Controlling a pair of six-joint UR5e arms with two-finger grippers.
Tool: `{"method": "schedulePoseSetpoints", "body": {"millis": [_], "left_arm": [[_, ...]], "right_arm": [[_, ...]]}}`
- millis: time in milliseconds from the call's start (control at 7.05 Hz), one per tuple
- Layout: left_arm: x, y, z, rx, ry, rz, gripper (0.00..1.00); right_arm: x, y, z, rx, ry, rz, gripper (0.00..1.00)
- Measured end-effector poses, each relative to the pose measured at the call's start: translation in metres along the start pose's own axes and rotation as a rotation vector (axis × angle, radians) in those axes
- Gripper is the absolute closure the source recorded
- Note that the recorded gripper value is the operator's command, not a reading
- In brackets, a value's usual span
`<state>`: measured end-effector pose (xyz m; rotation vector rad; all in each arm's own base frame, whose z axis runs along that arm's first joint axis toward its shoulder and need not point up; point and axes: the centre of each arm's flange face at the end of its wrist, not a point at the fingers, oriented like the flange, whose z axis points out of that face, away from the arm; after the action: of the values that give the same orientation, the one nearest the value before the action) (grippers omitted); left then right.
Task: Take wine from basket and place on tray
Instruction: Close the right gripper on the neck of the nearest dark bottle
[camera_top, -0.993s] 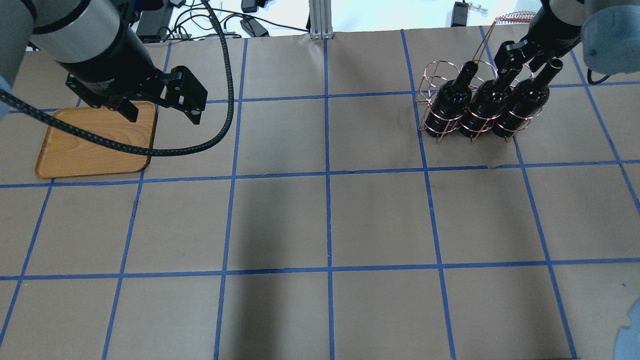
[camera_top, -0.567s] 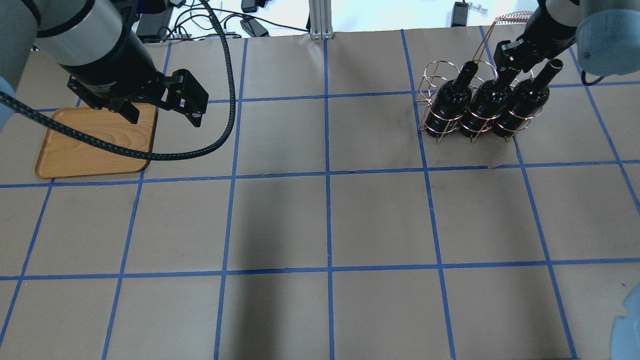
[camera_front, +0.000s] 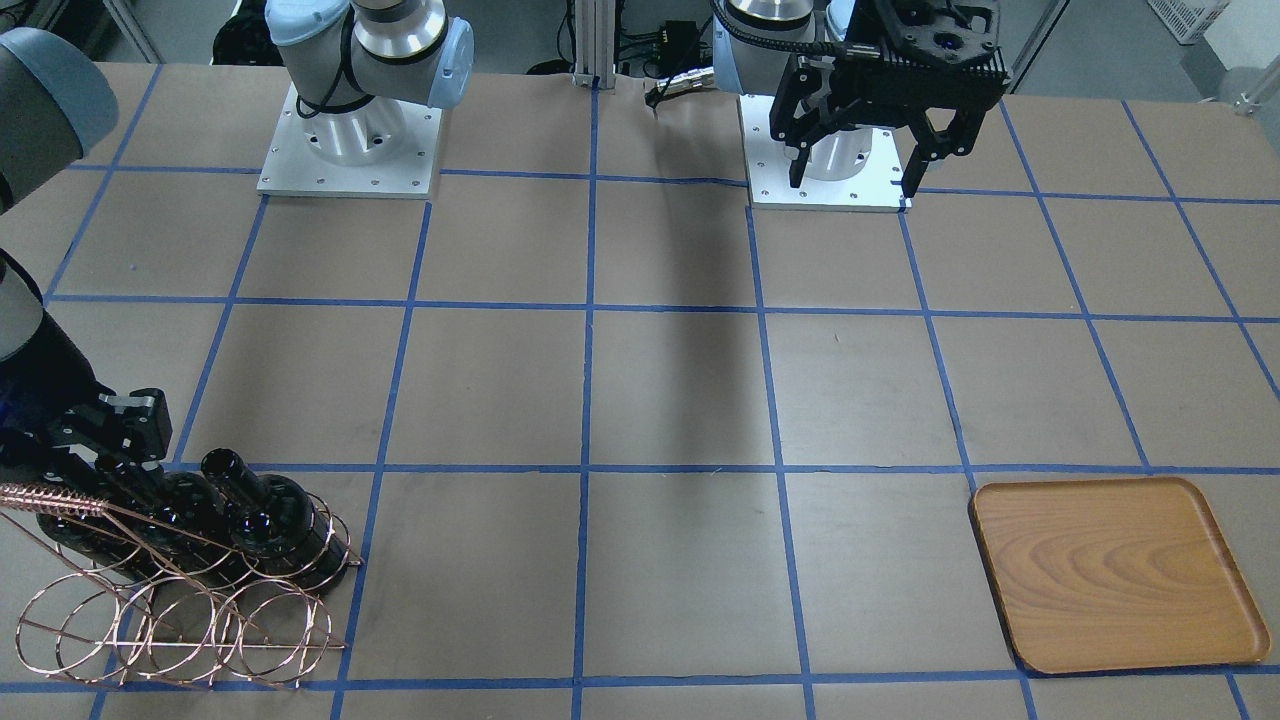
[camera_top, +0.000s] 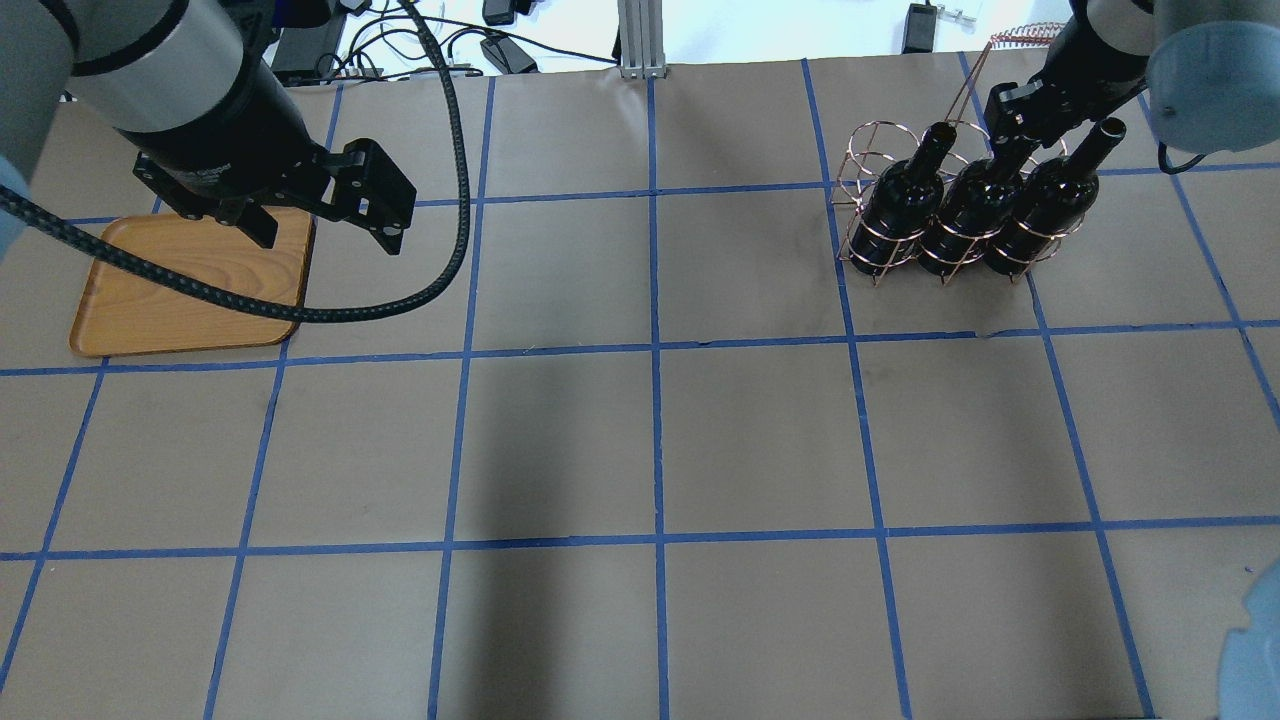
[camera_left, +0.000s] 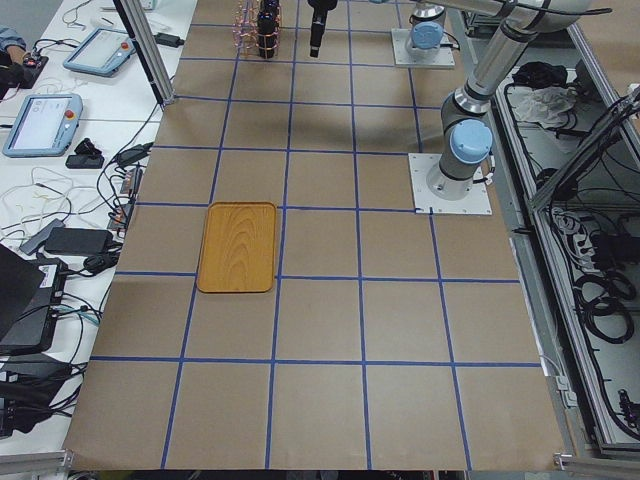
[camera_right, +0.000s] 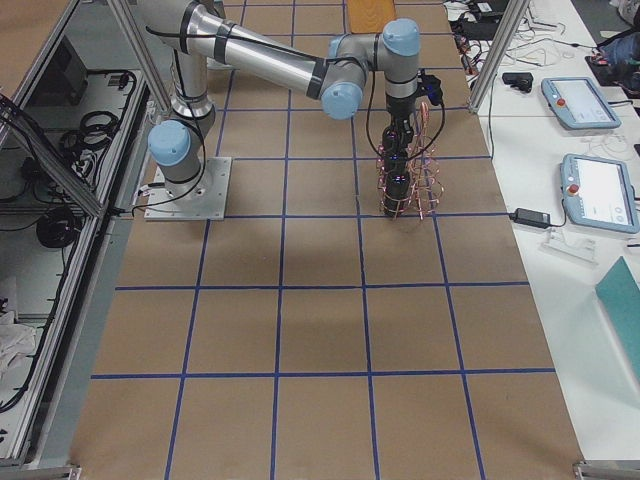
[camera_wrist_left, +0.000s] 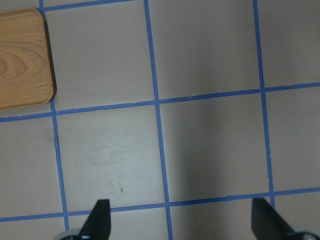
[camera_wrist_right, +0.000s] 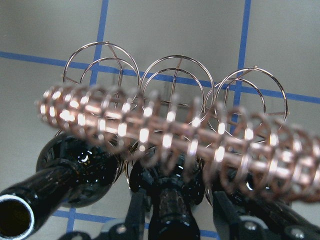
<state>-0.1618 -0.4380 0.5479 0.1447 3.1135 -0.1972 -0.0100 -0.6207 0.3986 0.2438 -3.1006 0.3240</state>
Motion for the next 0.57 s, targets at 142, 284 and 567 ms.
{"method": "schedulePoseSetpoints", "body": {"millis": [142, 284, 567], "left_arm": [[0.0003, 0.0001, 0.0, 0.0, 0.001, 0.0, 0.0], [0.0006, 0.0, 0.0002, 0.0, 0.002, 0.0, 0.0], [0.0008, 0.0, 0.0001, 0.0, 0.002, 0.0, 0.0]], "right_arm": [[-0.0007, -0.0001, 0.0002, 0.0, -0.001, -0.001, 0.85], [-0.0013, 0.0, 0.0007, -0.003, -0.003, -0.001, 1.0], [-0.0017, 0.0016, 0.001, -0.017, -0.003, -0.004, 1.0]]}}
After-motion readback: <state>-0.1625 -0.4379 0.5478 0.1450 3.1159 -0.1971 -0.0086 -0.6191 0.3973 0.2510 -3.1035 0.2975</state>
